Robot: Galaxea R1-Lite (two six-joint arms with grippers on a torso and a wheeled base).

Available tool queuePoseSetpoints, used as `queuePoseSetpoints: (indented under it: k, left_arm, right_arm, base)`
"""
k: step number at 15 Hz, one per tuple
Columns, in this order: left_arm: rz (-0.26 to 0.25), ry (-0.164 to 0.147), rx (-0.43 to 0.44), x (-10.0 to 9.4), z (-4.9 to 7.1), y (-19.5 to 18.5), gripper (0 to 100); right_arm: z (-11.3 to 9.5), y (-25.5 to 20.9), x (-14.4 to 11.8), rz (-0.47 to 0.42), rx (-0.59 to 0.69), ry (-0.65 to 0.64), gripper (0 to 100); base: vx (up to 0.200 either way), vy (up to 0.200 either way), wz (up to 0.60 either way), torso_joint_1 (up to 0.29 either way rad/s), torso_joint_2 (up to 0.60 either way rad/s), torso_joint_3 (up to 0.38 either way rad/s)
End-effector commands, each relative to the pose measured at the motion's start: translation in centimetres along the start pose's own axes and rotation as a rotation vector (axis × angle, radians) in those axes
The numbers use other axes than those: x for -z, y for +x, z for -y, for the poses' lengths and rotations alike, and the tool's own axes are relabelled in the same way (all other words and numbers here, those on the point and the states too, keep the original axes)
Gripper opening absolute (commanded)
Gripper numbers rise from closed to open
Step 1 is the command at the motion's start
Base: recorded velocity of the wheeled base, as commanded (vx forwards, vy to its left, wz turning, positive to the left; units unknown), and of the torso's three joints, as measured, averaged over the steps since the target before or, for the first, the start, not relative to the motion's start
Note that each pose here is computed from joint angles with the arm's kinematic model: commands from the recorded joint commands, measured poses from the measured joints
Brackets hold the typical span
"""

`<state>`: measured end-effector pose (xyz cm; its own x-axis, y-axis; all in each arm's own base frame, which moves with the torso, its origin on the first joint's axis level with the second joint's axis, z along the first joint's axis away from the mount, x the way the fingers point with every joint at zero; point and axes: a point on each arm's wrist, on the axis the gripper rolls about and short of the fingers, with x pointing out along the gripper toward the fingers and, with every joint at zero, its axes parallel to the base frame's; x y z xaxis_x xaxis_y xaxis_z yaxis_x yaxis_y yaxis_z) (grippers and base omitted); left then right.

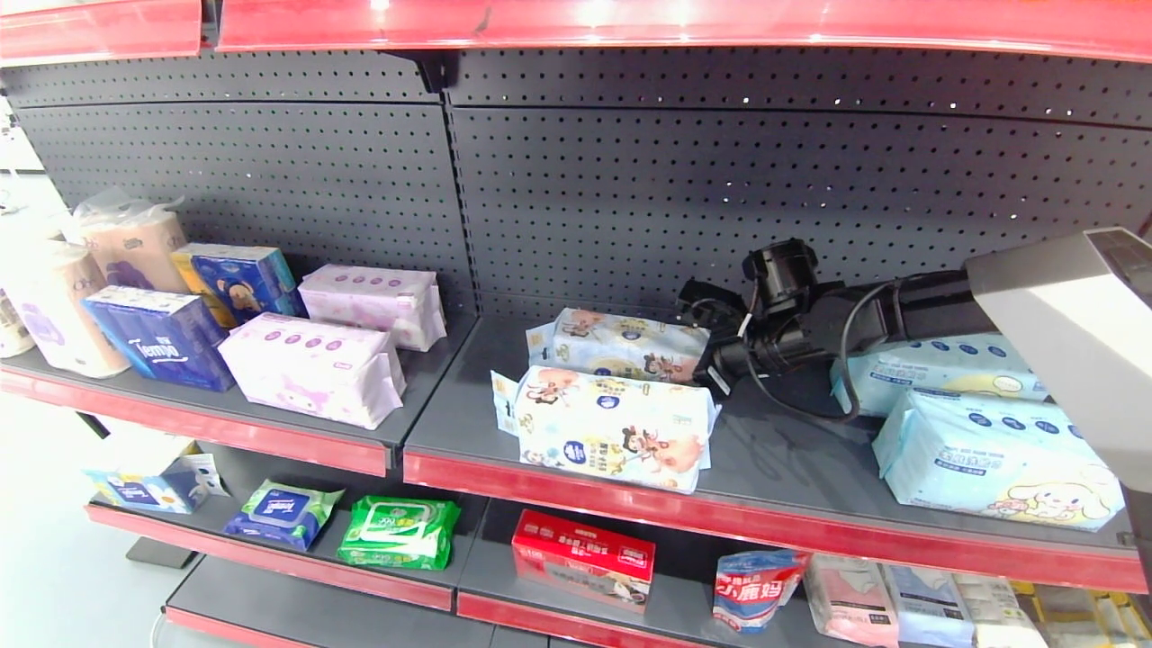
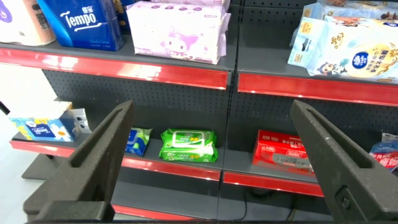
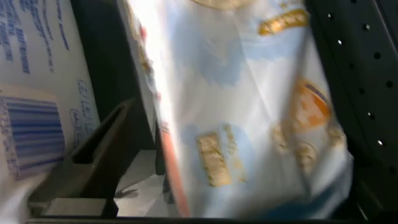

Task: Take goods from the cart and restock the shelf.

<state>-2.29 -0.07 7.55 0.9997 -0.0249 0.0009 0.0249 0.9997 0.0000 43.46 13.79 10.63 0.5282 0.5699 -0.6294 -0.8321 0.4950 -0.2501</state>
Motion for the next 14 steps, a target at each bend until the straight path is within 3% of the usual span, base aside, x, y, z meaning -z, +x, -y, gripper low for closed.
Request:
queuePoseSetpoints:
  k: [1, 14]
  left_arm:
    - [-0.001, 0.0, 0.0, 0.0, 0.0, 0.0, 100]
    - [-0.001, 0.0, 0.0, 0.0, 0.0, 0.0, 100]
  right_arm:
    - [0.2, -0.5, -0.1, 0.008, 0.011, -0.001, 100]
    - [1.0, -1.6, 0.3, -0.05, 0.109, 0.002, 100]
  base:
    - [0.0, 0.0, 0.0, 0.0, 0.0, 0.0]
    - [0.0, 0.0, 0.0, 0.0, 0.0, 0.0]
